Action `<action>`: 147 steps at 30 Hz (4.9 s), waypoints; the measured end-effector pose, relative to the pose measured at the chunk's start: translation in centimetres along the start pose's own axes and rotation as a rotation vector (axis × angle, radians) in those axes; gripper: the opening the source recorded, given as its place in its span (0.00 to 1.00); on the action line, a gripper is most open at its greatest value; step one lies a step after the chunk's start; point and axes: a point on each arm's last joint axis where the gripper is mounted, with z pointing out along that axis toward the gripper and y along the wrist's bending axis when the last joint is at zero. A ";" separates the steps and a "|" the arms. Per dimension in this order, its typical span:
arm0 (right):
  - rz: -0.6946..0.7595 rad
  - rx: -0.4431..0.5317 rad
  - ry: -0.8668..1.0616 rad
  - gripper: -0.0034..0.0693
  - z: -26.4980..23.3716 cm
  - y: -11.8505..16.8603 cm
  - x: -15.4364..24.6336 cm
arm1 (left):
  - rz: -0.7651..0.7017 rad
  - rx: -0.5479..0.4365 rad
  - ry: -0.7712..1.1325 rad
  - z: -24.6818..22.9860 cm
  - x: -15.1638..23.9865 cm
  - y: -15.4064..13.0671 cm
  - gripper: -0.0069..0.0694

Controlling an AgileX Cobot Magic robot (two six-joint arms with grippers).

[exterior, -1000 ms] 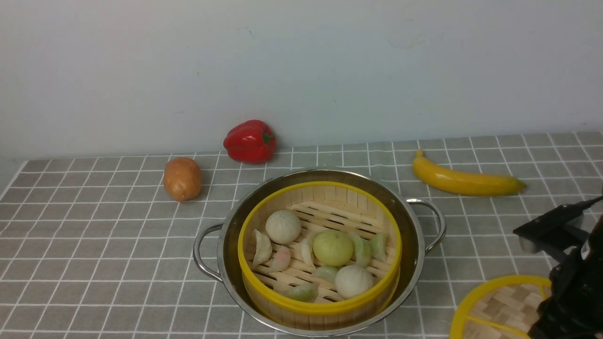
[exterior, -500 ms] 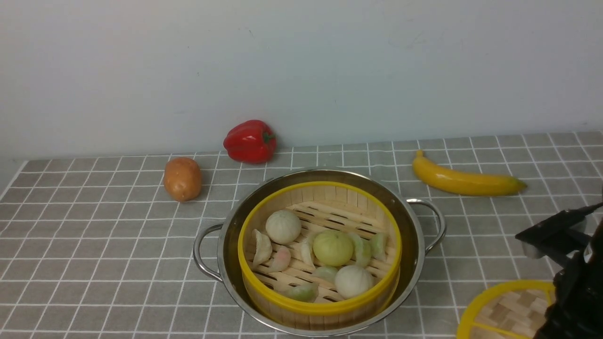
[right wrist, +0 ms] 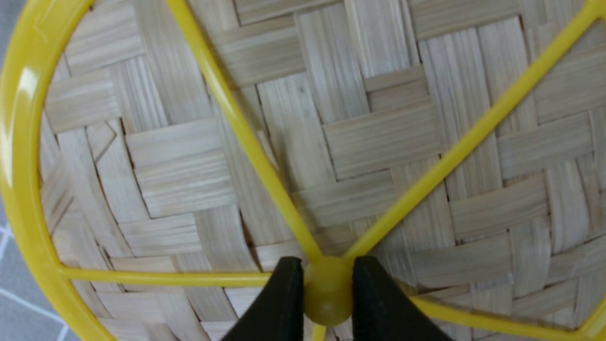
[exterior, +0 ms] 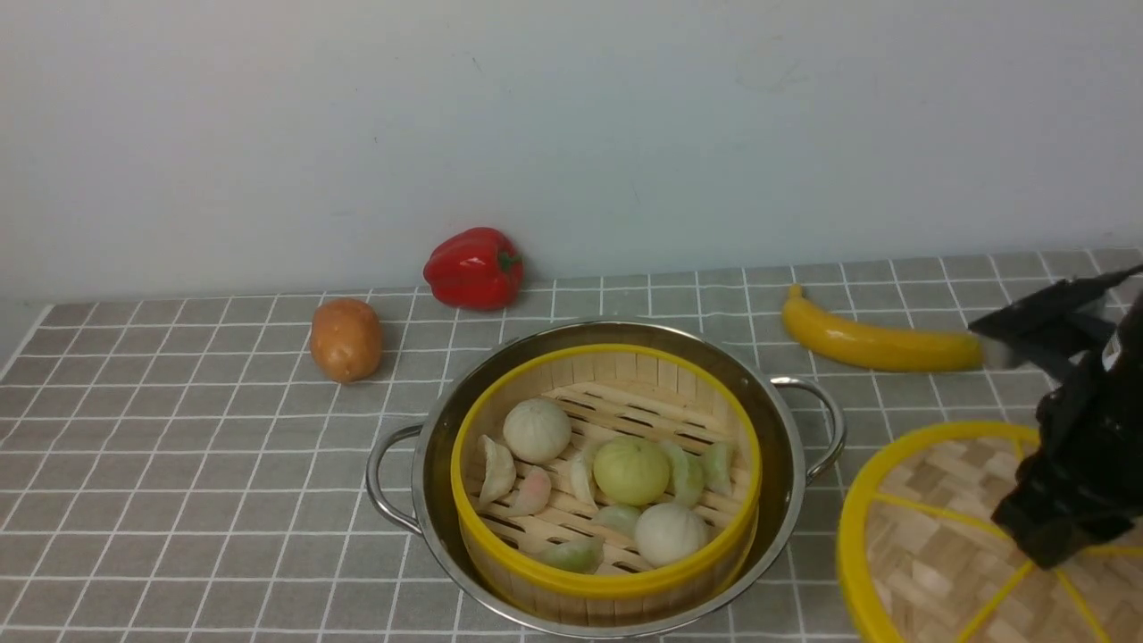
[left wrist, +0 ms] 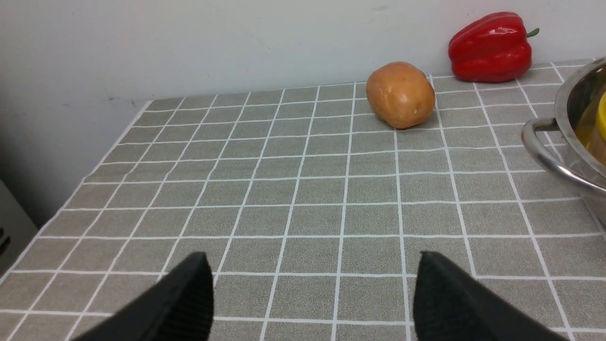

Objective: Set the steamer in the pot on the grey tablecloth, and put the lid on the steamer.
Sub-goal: 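Place the bamboo steamer lid onto the steamer basket in the pot with the right gripper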

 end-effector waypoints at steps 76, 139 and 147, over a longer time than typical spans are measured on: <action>-0.965 -0.075 -0.337 0.25 -4.1 15.6 -13.4 | 0.000 0.000 0.000 0.0 0.0 0.0 0.78; -1.032 -0.089 -0.366 0.25 -0.3 16.2 -15.4 | 0.007 0.000 0.000 0.0 0.0 0.0 0.78; -1.063 -0.089 -0.380 0.25 -0.4 16.3 -15.5 | 0.007 0.000 0.000 0.0 0.0 0.0 0.78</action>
